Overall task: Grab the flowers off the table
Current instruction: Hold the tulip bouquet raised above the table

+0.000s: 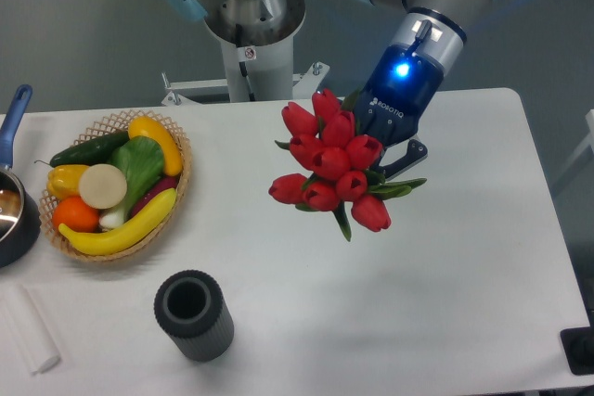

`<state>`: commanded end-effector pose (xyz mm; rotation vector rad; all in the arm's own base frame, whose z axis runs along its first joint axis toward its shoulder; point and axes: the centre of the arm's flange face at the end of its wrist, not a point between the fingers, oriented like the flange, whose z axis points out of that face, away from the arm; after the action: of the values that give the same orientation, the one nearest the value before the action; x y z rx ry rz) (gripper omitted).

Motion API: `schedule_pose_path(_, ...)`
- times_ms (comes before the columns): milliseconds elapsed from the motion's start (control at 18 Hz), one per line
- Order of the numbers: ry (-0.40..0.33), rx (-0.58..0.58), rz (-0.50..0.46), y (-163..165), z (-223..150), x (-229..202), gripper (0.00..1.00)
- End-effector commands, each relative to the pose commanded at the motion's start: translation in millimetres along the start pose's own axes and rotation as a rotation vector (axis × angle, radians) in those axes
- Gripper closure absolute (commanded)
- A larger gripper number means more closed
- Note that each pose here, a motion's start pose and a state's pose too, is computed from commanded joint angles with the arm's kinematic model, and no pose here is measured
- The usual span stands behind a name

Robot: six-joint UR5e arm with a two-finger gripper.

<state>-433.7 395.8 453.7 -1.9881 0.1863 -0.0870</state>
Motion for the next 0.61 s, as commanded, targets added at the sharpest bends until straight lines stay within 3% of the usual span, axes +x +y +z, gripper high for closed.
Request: schedule_pose_path(611,0.001,0.003,0.003,0.3,0.4,-0.3,0.77)
